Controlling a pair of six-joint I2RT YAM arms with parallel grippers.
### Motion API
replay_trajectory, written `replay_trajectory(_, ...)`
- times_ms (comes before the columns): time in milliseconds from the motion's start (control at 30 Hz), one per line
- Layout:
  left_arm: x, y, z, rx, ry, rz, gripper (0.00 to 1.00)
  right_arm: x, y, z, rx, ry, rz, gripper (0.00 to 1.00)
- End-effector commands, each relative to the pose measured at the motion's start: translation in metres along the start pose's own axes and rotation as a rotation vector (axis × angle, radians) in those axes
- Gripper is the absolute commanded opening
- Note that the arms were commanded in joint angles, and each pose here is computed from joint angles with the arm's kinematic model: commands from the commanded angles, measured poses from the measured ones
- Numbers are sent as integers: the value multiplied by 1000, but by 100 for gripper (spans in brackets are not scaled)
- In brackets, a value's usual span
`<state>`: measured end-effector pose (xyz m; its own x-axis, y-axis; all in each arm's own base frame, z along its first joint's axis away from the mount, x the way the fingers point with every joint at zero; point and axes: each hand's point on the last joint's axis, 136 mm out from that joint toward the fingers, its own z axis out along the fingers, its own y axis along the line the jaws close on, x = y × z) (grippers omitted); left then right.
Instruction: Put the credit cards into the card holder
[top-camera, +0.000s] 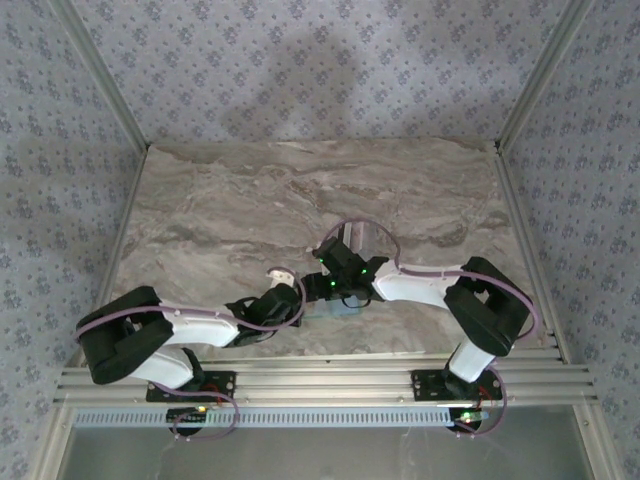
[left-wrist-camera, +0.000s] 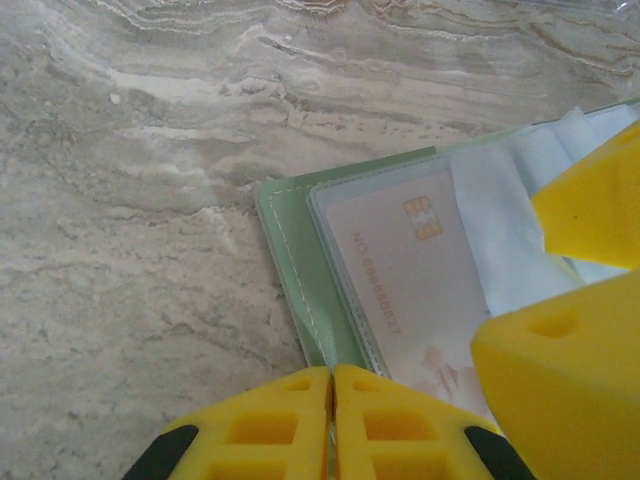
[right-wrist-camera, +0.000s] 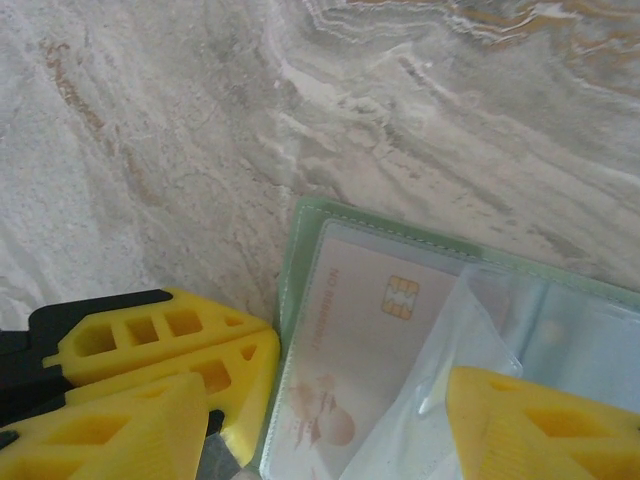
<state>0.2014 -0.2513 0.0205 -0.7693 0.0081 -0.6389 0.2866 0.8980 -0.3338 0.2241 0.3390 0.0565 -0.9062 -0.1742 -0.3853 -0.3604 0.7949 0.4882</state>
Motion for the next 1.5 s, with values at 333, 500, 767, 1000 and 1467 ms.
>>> replay_trajectory(333,26,2,-4,39,104,21,15,-29,73,1,-261,-16,-27,67)
replay_trajectory(500,24,4,-8,35,96,22,19,-40,84,-3,-278,-25,-49,67)
replay_trajectory(767,21,7,-13,27,89,22,25,-53,94,-17,-277,-51,-96,68)
replay_trajectory(1000,17,14,-21,13,73,21,30,-63,86,-27,-236,-75,-81,68)
replay_trajectory(1467,14,14,-40,46,60,56,42,-95,40,-45,-28,-165,-83,67)
